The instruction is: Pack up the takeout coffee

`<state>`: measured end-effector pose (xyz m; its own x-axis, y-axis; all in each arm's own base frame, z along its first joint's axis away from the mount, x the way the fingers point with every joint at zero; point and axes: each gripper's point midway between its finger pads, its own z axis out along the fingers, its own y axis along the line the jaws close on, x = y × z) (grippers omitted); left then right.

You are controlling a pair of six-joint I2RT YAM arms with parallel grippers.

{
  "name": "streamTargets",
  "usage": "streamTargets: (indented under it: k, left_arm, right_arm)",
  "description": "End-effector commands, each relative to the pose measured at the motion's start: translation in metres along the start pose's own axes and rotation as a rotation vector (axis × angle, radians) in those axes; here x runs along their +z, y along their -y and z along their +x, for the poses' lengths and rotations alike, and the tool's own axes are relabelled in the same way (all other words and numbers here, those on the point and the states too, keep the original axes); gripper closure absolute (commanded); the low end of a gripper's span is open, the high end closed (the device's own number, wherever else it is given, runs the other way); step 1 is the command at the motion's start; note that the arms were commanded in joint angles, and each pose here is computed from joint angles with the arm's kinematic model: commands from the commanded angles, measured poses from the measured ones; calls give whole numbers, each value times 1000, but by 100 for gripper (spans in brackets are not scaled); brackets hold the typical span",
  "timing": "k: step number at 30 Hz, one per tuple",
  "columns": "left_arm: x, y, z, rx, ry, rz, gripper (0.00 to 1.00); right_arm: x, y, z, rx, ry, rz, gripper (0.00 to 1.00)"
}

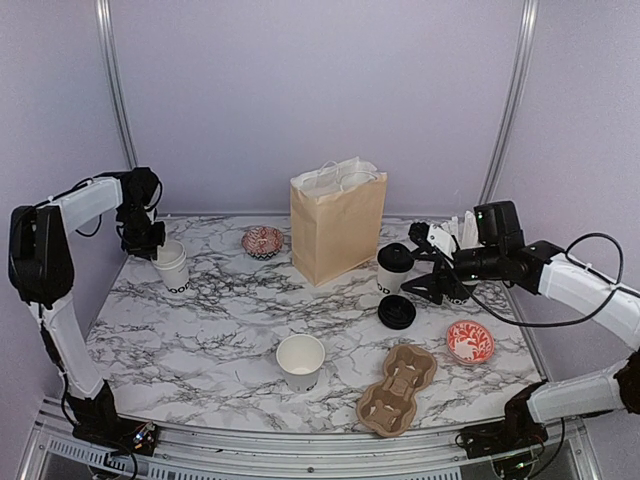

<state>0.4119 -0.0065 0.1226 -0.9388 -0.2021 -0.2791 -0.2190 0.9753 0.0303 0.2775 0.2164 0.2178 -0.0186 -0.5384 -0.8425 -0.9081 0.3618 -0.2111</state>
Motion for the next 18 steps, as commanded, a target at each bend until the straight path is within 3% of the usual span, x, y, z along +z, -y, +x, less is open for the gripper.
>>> streamTargets:
  k: [1, 6, 10, 15, 18]
  left_arm:
    - [0, 1, -4, 12, 13, -2, 77]
    - [-37, -5, -12, -15, 109, -8, 65]
    - [-105, 5, -16, -43, 281, 43, 55]
    - [-199, 91, 13, 263, 505, 277, 52]
    - [-227, 125, 47, 399, 551, 417, 52]
  right_arm:
    - [10, 19, 22, 16, -157, 47, 26]
    - [34, 2, 55, 21, -314, -30, 34]
    - [49, -16, 79, 0, -440, -91, 36]
    - [62, -14, 96, 21, -525, -88, 39]
    - [68, -9, 101, 30, -557, -84, 39]
